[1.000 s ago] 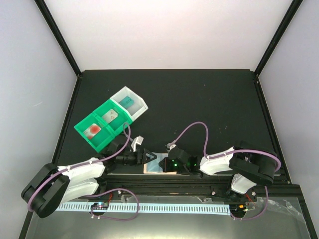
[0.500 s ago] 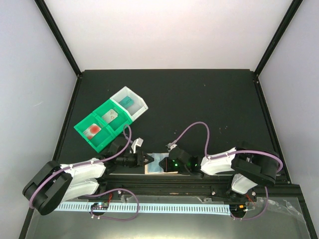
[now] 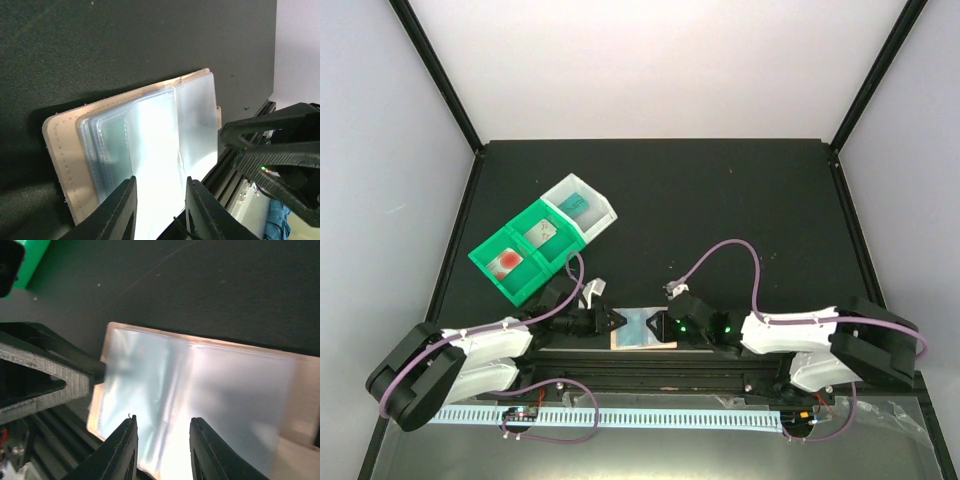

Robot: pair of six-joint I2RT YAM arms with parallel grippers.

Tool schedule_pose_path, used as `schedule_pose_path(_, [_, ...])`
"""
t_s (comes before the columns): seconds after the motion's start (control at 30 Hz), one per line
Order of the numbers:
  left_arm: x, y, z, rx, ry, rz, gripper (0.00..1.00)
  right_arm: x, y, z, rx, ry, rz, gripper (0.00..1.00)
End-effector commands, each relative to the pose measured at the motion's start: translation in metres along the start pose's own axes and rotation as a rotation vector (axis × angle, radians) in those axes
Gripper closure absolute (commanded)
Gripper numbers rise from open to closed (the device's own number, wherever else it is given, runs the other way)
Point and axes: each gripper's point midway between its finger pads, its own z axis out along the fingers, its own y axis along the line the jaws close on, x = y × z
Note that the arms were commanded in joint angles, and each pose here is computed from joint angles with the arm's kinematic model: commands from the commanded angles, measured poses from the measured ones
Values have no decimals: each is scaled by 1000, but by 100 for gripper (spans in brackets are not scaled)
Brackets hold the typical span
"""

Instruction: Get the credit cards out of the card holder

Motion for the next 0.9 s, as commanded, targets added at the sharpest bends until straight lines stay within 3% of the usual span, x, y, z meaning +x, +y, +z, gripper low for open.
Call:
schedule_pose_path(0.0, [-7,-3,2,-18,-14,28,72,-9,-29,-16,155,-59,-54,70])
schedule_pose_path(0.17, [-7,0,3,-29,-13,25,77,-13,-52,-35,231,-101,-54,63])
schedule_pose_path(0.53, [-12,-32,2,89,-14,16,98,7,-58,-26,180,-41,-26,62])
schedule_pose_path(0.87, [-6,-77,12,196,8,29,98,6,-58,-27,157,-58,-14,62])
